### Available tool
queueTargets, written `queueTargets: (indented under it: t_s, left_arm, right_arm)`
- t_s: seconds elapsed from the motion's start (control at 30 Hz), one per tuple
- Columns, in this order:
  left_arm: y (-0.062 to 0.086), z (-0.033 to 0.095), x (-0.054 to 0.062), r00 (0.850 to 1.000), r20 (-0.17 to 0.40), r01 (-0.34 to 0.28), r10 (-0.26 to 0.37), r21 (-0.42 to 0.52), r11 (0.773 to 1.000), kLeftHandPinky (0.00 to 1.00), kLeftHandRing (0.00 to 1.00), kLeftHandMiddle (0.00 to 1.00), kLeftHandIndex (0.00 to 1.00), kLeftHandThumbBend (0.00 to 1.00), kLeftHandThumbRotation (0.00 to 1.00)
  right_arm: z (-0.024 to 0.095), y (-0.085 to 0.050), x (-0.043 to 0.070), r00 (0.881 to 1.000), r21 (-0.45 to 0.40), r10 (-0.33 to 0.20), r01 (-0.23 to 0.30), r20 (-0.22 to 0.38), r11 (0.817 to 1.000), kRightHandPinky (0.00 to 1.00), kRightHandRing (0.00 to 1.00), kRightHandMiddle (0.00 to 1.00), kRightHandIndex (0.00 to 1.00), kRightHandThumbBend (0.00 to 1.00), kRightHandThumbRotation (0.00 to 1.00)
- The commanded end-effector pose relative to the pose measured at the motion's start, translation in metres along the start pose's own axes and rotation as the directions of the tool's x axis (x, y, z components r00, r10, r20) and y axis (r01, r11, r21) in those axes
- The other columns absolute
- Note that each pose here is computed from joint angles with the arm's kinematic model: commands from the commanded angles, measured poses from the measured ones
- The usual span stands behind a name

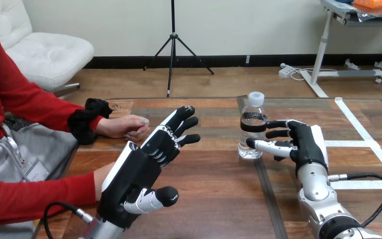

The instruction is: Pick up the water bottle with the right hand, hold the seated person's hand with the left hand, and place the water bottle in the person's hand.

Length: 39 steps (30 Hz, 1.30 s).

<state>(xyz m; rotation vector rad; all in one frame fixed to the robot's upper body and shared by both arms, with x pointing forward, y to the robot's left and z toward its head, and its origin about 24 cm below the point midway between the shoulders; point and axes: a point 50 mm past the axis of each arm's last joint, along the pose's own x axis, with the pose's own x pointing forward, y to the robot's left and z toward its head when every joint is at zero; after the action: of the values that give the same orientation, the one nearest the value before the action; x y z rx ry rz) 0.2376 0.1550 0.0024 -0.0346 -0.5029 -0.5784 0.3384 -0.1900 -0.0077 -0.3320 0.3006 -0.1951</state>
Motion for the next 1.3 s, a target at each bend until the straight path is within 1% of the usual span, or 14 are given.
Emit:
queueTargets:
  t_s: [0.0,0.27,0.4,0.5,0.53,0.67,0.77,0.8,0.83,1.0,1.1,1.17,1.27]
  left_arm:
    - [0.0075,0.007,0.0121,0.999,0.05,0.005,-0.006,0.027,1.0,0.85,0.94,0.96,0.93,1.0,0.66]
    - [0.0077,0.0065,0.013,0.999,0.047,0.009,-0.01,0.024,1.0,0.85,0.94,0.96,0.93,1.0,0.66]
    - [0.0072,0.0066,0.0134,0.999,0.045,0.005,-0.007,0.036,0.999,0.85,0.94,0.96,0.93,1.0,0.66]
    - [0.0071,0.0066,0.0137,0.999,0.043,0.008,-0.01,0.038,0.999,0.85,0.94,0.96,0.93,1.0,0.67]
    - [0.0071,0.0067,0.0138,0.999,0.043,0.009,-0.011,0.04,0.999,0.85,0.94,0.96,0.93,1.0,0.67]
    - [0.0068,0.0068,0.0144,0.999,0.047,0.009,-0.011,0.039,0.999,0.85,0.94,0.97,0.93,1.0,0.67]
    - [0.0068,0.0065,0.0146,0.999,0.046,0.01,-0.012,0.038,0.999,0.85,0.94,0.97,0.93,1.0,0.67]
    - [0.0068,0.0064,0.0147,0.999,0.045,0.011,-0.013,0.037,0.999,0.85,0.94,0.97,0.93,1.0,0.68]
    - [0.0068,0.0062,0.0147,0.999,0.044,0.012,-0.014,0.036,0.999,0.85,0.94,0.97,0.93,1.0,0.68]
    - [0.0064,0.0058,0.0151,0.999,0.045,0.011,-0.012,0.036,0.999,0.85,0.94,0.97,0.93,1.0,0.68]
    - [0.0062,0.0056,0.0155,0.999,0.043,0.011,-0.012,0.034,0.999,0.85,0.94,0.97,0.93,1.0,0.68]
    - [0.0062,0.0053,0.0158,0.999,0.041,0.012,-0.013,0.03,0.999,0.85,0.94,0.97,0.93,1.0,0.68]
    - [0.006,0.0051,0.0161,0.999,0.041,0.012,-0.013,0.029,0.999,0.85,0.94,0.97,0.93,1.0,0.68]
  right_arm:
    - [0.0278,-0.0017,0.0078,0.996,0.061,-0.016,0.01,0.09,0.998,0.36,0.45,0.63,0.62,0.83,0.0]
    - [0.027,-0.0024,0.0074,0.995,0.063,-0.016,0.01,0.094,0.998,0.36,0.45,0.62,0.61,0.81,0.0]
    - [0.0267,-0.0025,0.0072,0.995,0.038,-0.022,0.019,0.098,0.999,0.36,0.45,0.62,0.61,0.82,0.0]
    - [0.0263,-0.0027,0.007,0.994,0.014,-0.026,0.025,0.101,1.0,0.39,0.48,0.63,0.61,0.84,0.0]
    - [0.0263,-0.0026,0.0069,0.994,0.009,-0.027,0.026,0.103,1.0,0.45,0.52,0.63,0.61,0.86,0.0]
    - [0.0263,-0.0026,0.0066,0.993,-0.01,-0.031,0.033,0.112,0.999,0.52,0.58,0.64,0.62,0.9,0.0]
    - [0.026,-0.0024,0.0064,0.993,-0.008,-0.023,0.024,0.114,1.0,0.55,0.61,0.65,0.63,0.92,0.0]
    - [0.0258,-0.0021,0.0067,0.994,-0.012,-0.012,0.013,0.108,1.0,0.55,0.62,0.65,0.64,0.92,0.0]
    - [0.0257,-0.0019,0.0069,0.995,-0.015,-0.005,0.006,0.104,1.0,0.56,0.63,0.67,0.66,0.93,0.01]
    - [0.0247,-0.0017,0.0076,0.996,-0.032,0.029,-0.026,0.087,0.999,0.58,0.66,0.71,0.72,0.93,0.05]
    - [0.0244,-0.0016,0.0079,0.995,-0.037,0.051,-0.048,0.082,0.998,0.61,0.69,0.74,0.76,0.93,0.07]
    - [0.0244,-0.0017,0.008,0.995,-0.038,0.062,-0.059,0.083,0.998,0.66,0.74,0.77,0.8,0.93,0.11]
    - [0.024,-0.0022,0.0081,0.993,-0.04,0.08,-0.077,0.082,0.996,0.7,0.77,0.8,0.84,0.93,0.14]
